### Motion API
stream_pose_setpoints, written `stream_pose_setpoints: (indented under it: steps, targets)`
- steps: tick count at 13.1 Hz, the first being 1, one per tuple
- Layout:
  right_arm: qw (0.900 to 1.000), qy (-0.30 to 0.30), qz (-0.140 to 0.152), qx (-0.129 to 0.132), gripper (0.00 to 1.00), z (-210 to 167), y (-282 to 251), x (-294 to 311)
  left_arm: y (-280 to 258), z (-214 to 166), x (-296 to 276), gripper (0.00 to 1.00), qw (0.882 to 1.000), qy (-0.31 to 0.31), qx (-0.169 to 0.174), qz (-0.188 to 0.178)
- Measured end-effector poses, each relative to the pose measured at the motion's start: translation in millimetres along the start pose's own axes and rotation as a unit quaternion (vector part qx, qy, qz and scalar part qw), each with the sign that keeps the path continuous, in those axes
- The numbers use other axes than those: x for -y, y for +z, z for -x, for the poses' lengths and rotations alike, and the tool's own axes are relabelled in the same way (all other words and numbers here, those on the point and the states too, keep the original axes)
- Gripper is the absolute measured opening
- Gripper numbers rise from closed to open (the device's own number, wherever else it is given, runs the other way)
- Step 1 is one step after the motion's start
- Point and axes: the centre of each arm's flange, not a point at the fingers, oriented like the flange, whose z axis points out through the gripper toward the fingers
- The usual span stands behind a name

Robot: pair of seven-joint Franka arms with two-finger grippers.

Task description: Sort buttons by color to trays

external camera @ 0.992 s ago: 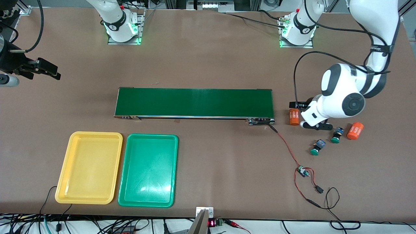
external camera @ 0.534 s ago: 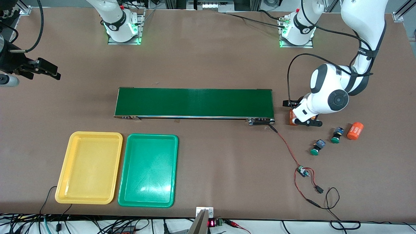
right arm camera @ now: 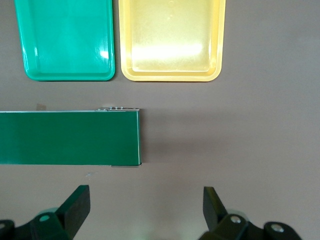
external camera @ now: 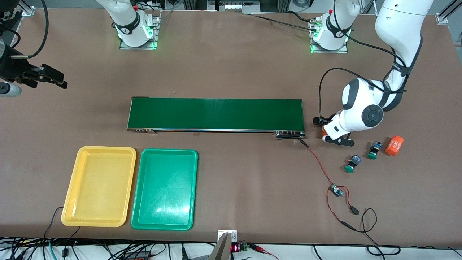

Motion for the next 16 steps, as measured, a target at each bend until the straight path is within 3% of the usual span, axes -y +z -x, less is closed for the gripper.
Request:
stream_pose_setpoints:
  steps: [4,7,8,11,13,16]
  targets:
    - [1.000,0.000,0.000,-0.002,1.00,-1,0,0,4,-3,16,0.90,1.000,0.008,-0.012,0.002]
    - [1.000,0.000,0.000,0.001,1.00,-7,9,0,8,-4,19,0.54,1.000,0.008,-0.013,0.003]
    - [1.000,-0.002,0.000,0.002,1.00,-10,12,1,7,-4,19,0.50,1.000,0.007,-0.014,0.003]
    - [1.000,-0.017,0.000,0.005,1.00,-19,19,17,-2,-5,19,0.50,1.000,0.008,-0.017,0.003]
    - [0.999,-0.035,0.008,0.006,1.00,-22,23,37,-38,-2,11,0.50,0.999,0.021,-0.024,0.000]
    - [0.997,-0.064,0.032,-0.002,1.00,-29,30,64,-108,14,-48,0.50,0.993,0.105,-0.048,-0.008]
